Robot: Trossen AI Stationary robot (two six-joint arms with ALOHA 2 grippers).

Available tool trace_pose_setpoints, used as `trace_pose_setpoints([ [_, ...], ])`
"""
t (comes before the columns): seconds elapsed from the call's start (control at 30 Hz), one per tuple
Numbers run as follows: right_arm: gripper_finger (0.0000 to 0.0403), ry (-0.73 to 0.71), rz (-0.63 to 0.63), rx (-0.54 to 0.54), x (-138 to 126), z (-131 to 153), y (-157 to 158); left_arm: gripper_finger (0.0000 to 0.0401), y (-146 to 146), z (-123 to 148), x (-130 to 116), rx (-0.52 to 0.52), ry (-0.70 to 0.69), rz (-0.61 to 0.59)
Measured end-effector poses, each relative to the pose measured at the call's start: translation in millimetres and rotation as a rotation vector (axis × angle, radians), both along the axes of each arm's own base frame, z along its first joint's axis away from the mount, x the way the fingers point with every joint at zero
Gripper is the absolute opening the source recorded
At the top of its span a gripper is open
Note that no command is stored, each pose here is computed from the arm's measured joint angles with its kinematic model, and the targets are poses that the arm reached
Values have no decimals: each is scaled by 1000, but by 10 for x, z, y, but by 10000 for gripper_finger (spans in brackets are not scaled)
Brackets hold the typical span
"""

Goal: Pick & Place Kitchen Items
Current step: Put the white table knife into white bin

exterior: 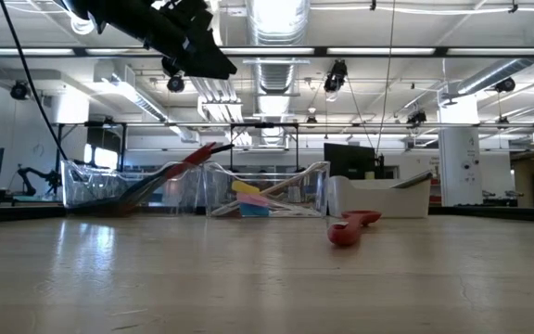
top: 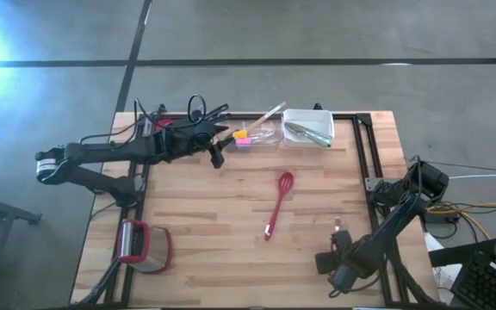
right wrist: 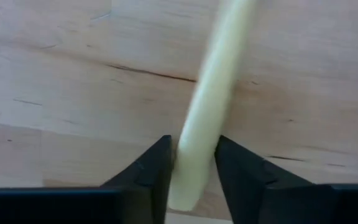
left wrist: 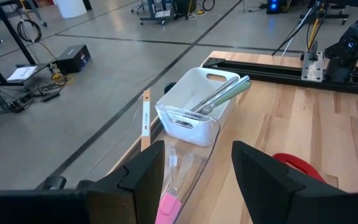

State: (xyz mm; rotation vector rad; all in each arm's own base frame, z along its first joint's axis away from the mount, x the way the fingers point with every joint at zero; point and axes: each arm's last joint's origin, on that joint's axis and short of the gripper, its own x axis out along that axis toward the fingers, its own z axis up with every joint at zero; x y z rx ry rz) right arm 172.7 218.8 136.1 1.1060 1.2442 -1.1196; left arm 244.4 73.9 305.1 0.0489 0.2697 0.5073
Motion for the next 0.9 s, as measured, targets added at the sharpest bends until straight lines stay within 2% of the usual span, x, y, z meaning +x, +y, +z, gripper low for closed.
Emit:
trace_pose_setpoints([
  [0.17,61,8,16,-6,-2,5,-1,193,0,0,0,-2,-1,1],
  [0.27,61,12,20,-19,6,31,7,193,0,0,0,-6,-3,2],
  [0.37,61,50,27,-75,-6,94,-12,193,0,0,0,-6,-4,2],
  [0.63,61,59,102,-152,-5,730,-72,193,3,0,-1,-6,-3,3],
  [0.77,61,96,163,-181,-35,1062,-292,193,2,0,-1,-6,-4,3],
  [0.9,61,162,241,-203,-74,1340,-638,193,2,0,-1,-6,-3,3],
])
